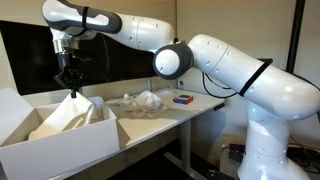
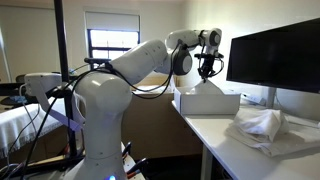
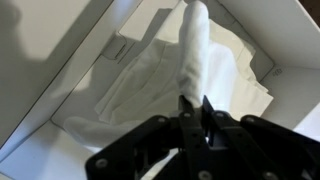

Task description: Take two folded white cloths out of the white box on the left

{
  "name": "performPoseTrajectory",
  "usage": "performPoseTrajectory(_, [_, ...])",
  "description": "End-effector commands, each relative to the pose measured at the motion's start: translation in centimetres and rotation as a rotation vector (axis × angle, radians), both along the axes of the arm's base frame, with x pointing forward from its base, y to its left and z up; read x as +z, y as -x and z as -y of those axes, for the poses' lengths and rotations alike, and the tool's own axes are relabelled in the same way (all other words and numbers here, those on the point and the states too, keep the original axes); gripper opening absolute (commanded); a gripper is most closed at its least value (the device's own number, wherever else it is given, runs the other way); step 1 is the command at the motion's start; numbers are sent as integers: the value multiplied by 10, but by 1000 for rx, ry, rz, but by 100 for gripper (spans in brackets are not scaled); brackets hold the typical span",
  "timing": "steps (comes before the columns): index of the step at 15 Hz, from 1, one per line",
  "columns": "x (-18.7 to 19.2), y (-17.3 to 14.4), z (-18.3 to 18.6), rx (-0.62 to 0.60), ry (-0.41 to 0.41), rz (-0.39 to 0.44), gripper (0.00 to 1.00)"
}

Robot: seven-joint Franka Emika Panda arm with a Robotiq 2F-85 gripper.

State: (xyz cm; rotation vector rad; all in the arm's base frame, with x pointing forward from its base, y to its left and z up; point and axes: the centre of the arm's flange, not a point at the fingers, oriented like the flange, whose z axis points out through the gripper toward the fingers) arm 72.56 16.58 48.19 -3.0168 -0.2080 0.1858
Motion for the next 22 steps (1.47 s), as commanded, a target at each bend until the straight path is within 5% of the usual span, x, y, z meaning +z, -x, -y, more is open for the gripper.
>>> performPoseTrajectory(1, [31, -11, 7, 26, -3, 38, 3])
performPoseTrajectory(13, [99, -4, 32, 34, 17, 126, 3])
performPoseTrajectory(22, [155, 19, 88, -28, 39, 216, 3])
